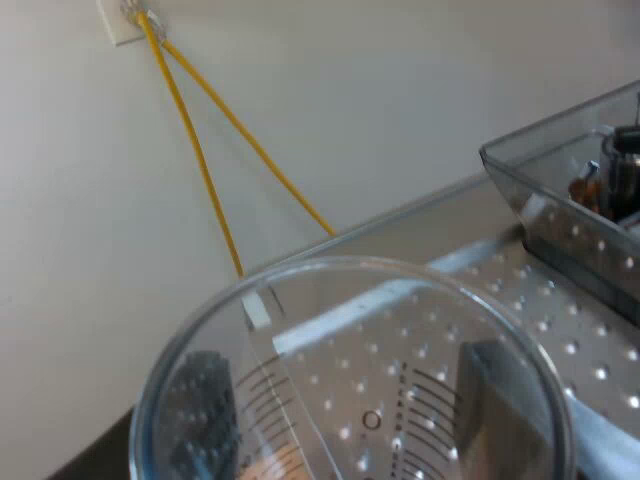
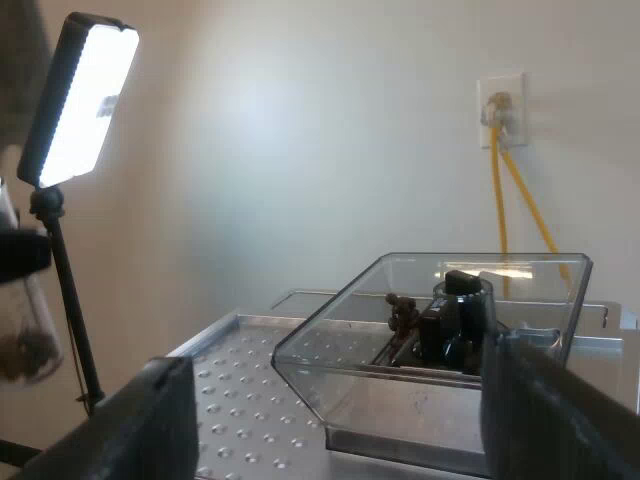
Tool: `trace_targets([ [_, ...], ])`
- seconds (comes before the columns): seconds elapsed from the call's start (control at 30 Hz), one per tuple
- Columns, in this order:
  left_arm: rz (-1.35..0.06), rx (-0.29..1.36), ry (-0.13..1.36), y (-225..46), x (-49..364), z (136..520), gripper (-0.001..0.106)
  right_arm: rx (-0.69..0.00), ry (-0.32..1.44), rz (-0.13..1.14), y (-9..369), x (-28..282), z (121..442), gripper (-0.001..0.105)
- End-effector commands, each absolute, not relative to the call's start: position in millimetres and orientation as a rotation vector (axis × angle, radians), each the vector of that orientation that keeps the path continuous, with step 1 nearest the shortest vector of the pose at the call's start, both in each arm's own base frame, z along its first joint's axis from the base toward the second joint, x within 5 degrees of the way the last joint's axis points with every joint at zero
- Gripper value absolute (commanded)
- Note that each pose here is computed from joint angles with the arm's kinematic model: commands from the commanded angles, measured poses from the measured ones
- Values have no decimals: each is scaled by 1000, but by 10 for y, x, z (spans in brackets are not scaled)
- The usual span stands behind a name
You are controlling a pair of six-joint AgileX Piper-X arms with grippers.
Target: Pour the beans into the coffee machine
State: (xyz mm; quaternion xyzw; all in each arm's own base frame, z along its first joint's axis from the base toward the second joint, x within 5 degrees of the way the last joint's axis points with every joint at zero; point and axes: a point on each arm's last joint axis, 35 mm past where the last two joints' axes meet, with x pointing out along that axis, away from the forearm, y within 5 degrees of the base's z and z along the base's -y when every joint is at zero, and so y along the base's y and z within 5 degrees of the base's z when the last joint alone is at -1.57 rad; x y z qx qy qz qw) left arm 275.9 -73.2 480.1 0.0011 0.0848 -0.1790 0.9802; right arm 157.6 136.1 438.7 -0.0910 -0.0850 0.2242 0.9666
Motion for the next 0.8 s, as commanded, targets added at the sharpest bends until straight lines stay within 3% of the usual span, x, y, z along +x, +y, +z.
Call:
trace_targets([
  [0.03,-355,-8,131,-774,2825,4933,40,-180,-196,445,1336,1546,4433,62],
  [0.47,-353,-9,175,-956,3304,5036,40,-191,-178,448,1338,1549,4410,62],
  [0.8,-407,19,211,-1416,3511,5007,40,-194,-174,449,1339,1549,4404,62],
])
